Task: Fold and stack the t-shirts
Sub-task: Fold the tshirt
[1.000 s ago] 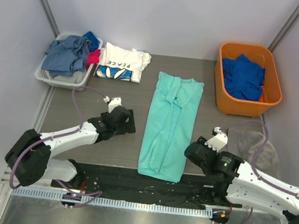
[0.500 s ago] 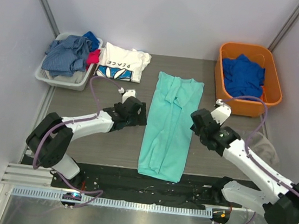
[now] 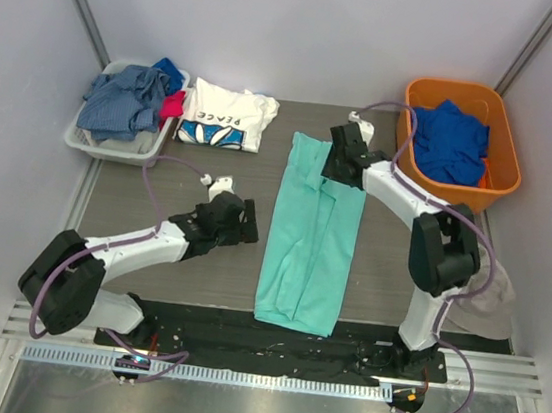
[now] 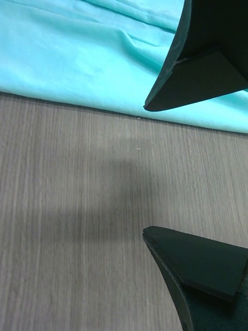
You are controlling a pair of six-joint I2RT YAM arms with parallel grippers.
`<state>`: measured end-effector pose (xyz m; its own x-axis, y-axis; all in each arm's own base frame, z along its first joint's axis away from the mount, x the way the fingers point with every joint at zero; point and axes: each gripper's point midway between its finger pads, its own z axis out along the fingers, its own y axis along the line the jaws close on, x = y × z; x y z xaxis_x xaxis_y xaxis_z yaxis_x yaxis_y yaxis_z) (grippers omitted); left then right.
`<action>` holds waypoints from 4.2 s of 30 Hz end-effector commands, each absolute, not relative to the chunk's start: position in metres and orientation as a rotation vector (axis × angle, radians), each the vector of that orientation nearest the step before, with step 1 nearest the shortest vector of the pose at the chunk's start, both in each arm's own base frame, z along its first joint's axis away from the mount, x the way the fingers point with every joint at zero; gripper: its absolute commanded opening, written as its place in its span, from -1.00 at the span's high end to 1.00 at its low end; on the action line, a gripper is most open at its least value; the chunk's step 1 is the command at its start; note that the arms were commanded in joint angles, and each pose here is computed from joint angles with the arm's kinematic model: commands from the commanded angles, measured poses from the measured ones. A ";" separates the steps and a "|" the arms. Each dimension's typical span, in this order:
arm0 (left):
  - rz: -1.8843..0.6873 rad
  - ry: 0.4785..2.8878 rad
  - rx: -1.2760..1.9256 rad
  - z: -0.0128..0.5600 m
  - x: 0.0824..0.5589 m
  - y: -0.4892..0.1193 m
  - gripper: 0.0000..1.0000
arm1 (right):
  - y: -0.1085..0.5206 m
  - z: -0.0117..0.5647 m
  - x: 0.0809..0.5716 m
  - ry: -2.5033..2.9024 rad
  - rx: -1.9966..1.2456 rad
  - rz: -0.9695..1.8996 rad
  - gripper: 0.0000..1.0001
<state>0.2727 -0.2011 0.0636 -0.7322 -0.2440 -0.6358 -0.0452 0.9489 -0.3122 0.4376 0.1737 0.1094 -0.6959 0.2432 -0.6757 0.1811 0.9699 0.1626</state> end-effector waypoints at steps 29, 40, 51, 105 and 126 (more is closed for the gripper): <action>-0.374 2.372 -0.261 0.053 0.259 -0.191 -0.99 | 0.247 0.085 0.475 2.422 -0.372 0.199 0.12; -0.367 2.373 -0.268 0.052 0.255 -0.187 -0.99 | 0.248 0.082 0.470 2.434 -0.390 0.169 0.10; -0.372 2.372 -0.267 0.052 0.255 -0.187 -0.99 | 0.249 0.105 0.464 2.380 -0.405 0.084 0.08; -0.340 2.392 -0.264 0.042 0.251 -0.182 -1.00 | 0.248 0.043 0.464 2.440 -0.478 -0.120 0.83; -0.361 2.386 -0.278 0.047 0.246 -0.179 -0.99 | 0.213 0.099 0.462 2.351 -0.206 -0.133 0.98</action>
